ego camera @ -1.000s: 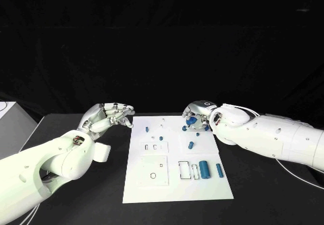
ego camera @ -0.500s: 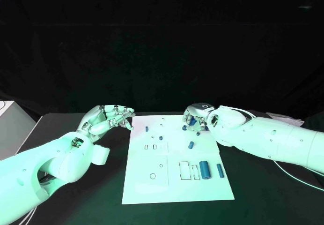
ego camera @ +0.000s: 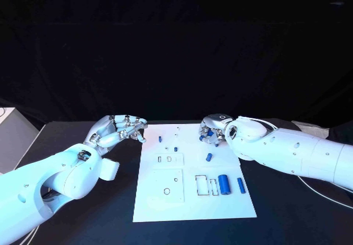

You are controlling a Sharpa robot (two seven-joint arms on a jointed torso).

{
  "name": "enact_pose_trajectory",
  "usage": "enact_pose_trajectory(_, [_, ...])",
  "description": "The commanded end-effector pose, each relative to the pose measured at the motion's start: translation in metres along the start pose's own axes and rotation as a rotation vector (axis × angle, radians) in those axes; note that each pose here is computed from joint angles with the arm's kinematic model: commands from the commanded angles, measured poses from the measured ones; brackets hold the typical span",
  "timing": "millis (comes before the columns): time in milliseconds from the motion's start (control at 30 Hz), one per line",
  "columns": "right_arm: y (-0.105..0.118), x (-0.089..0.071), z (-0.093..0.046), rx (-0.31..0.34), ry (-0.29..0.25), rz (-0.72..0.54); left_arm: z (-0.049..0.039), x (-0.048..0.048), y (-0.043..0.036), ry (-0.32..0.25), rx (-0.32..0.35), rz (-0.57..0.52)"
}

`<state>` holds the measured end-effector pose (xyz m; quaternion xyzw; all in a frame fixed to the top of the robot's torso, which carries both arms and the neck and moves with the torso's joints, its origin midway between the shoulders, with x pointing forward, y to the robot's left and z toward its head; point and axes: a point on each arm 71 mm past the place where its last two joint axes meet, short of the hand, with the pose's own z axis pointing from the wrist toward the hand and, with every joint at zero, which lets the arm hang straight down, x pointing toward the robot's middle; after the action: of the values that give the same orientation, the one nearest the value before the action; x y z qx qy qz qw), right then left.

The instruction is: Assemble the parts on the task board

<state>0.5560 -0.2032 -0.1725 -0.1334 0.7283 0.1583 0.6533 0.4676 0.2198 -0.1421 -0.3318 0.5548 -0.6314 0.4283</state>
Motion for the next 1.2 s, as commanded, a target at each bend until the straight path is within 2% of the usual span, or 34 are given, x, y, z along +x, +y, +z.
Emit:
enact_pose_trajectory(33, [0.003,0.002,0.0,-0.006,0.017,-0.014,0.0002,0.0021,-0.0005,0.023,0.001,0.0])
enact_pose_trajectory(667, [0.006,0.0,0.003,0.0,-0.014,-0.005,0.0007,0.0015,0.0012,0.028,-0.013,0.003])
enact_pose_trajectory(1200, [0.014,-0.012,0.004,0.015,-0.096,0.037,0.0006,0.0004,0.0021,0.03,-0.02,0.003])
